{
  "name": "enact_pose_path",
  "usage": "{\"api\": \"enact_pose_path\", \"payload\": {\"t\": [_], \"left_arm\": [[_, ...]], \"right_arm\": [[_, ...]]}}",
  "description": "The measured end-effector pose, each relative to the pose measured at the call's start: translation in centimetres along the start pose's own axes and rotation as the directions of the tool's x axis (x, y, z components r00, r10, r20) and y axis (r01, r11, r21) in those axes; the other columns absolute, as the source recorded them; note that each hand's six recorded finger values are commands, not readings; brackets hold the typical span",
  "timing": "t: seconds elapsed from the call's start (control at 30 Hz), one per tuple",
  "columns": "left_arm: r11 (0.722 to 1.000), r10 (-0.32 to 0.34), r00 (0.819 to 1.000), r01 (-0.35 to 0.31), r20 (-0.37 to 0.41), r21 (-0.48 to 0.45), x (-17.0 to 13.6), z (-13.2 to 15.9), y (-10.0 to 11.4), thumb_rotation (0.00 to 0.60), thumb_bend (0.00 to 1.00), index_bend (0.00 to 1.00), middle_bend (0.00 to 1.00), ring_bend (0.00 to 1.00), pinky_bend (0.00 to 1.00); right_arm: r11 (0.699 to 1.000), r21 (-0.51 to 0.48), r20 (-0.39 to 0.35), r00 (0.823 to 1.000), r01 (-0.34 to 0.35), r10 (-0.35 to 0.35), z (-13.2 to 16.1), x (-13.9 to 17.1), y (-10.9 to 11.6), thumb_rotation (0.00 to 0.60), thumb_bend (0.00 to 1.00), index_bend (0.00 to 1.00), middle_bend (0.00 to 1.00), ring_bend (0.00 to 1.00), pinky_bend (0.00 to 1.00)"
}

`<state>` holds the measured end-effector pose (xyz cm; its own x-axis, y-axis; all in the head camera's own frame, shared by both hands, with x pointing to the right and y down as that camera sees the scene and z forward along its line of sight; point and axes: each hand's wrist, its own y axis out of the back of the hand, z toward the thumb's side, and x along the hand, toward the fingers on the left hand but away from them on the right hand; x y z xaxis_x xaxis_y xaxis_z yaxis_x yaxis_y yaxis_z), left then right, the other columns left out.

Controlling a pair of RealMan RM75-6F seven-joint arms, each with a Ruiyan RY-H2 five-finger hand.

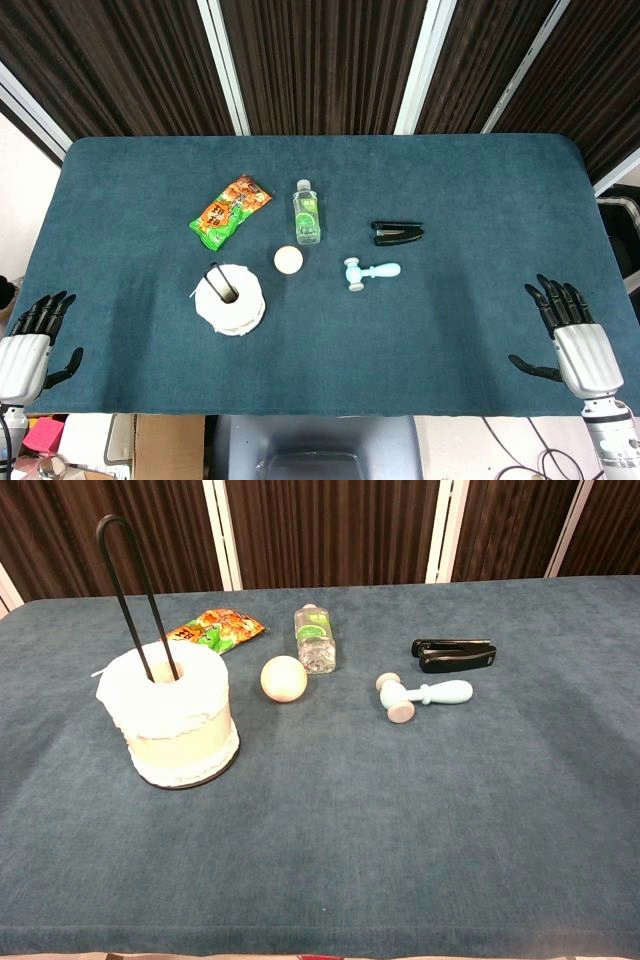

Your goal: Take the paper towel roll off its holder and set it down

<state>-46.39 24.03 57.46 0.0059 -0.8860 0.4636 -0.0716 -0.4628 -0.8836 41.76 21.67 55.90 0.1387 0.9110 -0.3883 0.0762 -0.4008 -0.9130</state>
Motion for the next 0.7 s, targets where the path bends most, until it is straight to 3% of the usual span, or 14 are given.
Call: {"api": "enact_pose_path", "payload": {"t": [0.23,0.4,0.7], "left_arm": [[1.000,-0.003,1.000,0.003,0.007,-0.002,-0.2,0.3,0.0,0.600,0.40,0.02,0.03,0.00,0.16],[0.998,-0.034,0.999,0.036,0.034,-0.053,0.1,1.1,-0.7,0.600,0.40,0.00,0.00,0.00,0.16],[0.984,-0.099,0.982,0.121,0.159,-0.132,1.9,5.7,-2.9,0.600,0.37,0.00,0.00,0.00,0.16]], "right_arm": [[1.000,-0.016,-0.006,1.000,0.019,-0.019,0.2,0.3,0.3,0.600,0.05,0.00,0.00,0.00,0.04],[1.000,-0.018,-0.008,1.000,0.014,-0.014,0.1,0.4,0.3,0.600,0.05,0.00,0.00,0.00,0.04],[0.999,-0.042,-0.030,1.000,0.005,-0.007,0.2,1.1,0.8,0.600,0.06,0.00,0.00,0.00,0.04]]}}
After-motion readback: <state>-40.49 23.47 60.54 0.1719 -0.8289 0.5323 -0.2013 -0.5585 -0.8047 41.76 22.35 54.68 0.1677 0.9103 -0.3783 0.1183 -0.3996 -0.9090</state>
